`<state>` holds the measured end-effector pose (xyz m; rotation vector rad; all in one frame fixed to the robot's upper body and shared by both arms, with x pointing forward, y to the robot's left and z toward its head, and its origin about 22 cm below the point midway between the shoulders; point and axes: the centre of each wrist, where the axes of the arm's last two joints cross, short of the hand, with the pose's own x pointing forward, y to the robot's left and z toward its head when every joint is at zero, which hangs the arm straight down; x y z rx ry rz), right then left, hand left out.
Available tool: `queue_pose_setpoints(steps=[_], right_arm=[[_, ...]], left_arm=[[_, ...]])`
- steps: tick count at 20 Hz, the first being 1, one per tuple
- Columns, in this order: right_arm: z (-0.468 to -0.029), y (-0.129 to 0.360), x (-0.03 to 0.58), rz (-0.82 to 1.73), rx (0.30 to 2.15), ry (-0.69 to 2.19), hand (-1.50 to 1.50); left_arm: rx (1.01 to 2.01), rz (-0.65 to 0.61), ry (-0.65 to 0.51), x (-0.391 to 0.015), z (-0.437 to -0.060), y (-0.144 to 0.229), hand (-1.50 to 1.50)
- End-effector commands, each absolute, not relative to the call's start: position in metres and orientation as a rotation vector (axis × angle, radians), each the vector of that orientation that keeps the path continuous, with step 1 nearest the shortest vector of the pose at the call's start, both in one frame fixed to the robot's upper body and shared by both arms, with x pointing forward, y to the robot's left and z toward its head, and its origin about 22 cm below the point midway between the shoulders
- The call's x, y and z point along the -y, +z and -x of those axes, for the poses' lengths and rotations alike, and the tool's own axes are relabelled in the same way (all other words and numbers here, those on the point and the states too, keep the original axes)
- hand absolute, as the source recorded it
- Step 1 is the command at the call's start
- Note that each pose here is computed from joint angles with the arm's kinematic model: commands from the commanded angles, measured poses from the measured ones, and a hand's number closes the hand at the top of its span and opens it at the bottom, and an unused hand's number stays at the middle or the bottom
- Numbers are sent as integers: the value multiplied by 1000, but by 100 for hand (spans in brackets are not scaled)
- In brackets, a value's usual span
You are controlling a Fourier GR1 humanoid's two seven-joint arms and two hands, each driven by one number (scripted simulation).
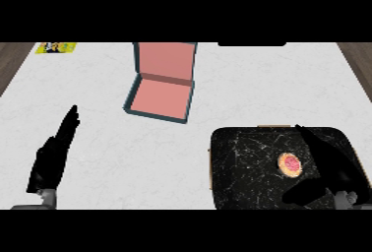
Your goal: Pick the cupcake from the tray and place it in the cardboard box
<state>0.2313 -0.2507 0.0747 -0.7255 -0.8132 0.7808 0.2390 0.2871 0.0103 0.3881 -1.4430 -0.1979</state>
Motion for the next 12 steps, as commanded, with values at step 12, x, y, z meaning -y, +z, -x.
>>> queue_pose_setpoints(steps=[12], right_arm=[[-247, 45, 240, 719, 769, 827, -150]], left_arm=[[1450, -386, -211, -278, -230, 9, 0]])
